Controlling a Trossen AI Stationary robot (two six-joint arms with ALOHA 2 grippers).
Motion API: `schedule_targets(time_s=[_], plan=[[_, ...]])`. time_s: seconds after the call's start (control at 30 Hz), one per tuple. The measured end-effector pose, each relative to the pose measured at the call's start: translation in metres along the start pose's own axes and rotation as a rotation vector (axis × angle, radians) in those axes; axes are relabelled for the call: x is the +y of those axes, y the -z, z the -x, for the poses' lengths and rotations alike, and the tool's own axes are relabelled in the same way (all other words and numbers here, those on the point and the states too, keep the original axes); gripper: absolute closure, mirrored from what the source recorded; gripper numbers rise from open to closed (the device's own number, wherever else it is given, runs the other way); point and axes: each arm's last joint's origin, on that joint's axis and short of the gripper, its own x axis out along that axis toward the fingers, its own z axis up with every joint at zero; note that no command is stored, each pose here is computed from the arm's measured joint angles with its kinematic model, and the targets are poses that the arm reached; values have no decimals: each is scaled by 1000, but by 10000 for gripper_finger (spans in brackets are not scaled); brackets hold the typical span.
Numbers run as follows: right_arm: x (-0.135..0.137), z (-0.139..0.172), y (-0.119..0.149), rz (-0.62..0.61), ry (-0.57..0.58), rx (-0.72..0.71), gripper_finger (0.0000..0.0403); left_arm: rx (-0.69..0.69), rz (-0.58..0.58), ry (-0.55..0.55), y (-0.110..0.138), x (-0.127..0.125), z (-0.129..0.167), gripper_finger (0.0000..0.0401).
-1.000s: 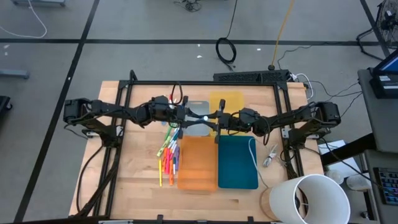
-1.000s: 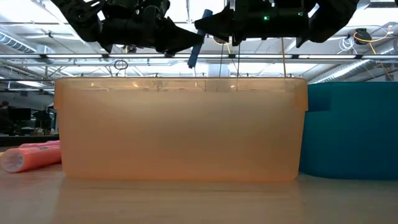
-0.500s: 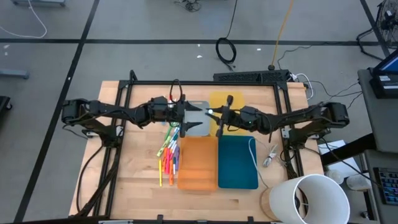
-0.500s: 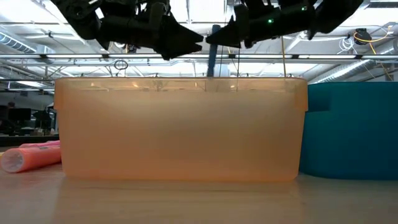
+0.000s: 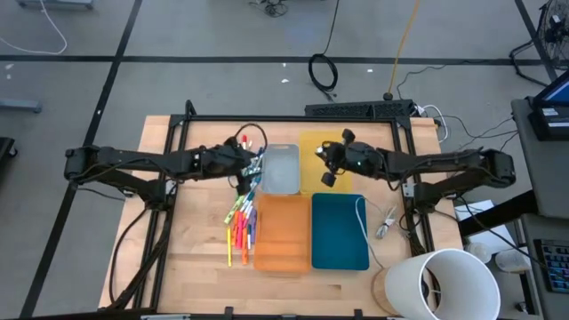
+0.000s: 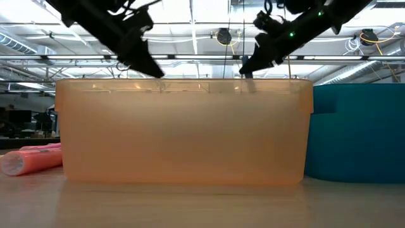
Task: Pick & Place Markers
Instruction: Put the blue highlighter pen into the yellow bin
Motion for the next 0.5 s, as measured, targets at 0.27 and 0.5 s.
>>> schedule_targets(time_s=[0.27,0.5], plan=[[-8,-5,5,-63,-115,38,337,182,55,-141,19,3,-3,122],[-7,-5,8,-78,-114,75,316,171,66,-147,18,4,-1,127]])
